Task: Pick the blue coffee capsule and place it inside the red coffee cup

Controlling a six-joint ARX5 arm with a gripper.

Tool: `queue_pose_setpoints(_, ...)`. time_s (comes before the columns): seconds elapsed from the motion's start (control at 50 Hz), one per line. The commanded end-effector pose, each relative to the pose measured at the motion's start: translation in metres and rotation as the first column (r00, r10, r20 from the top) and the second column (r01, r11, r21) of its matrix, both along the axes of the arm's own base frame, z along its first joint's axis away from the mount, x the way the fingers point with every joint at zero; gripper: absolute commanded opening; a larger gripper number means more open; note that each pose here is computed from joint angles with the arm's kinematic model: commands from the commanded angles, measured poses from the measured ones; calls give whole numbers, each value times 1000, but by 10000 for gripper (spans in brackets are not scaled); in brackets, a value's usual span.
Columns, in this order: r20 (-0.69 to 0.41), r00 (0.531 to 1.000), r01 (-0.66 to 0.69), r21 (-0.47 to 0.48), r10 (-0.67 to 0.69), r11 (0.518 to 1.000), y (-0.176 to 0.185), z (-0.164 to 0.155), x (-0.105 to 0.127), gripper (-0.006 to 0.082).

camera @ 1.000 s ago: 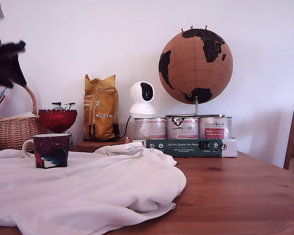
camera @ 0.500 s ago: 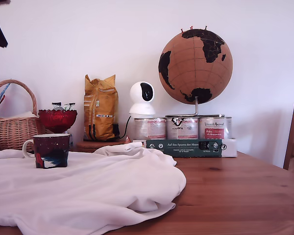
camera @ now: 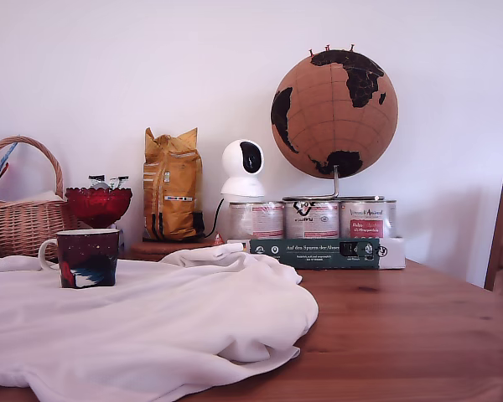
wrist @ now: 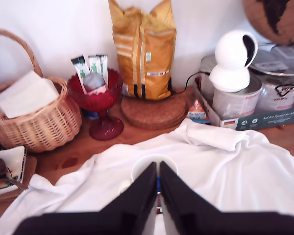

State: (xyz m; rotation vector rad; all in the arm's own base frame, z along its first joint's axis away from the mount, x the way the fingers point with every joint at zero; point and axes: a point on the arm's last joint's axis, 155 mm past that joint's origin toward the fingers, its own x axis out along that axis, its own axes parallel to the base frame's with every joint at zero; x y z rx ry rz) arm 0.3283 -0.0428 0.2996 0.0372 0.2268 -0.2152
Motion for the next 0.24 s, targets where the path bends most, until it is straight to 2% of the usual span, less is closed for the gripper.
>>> queue_pose_setpoints(0.0,38,999,-16,-1,16,1000,3,8,-7,-19)
queue_pose_setpoints(0.22,79,996,-42,-3,42,999,8,22,-21,-19)
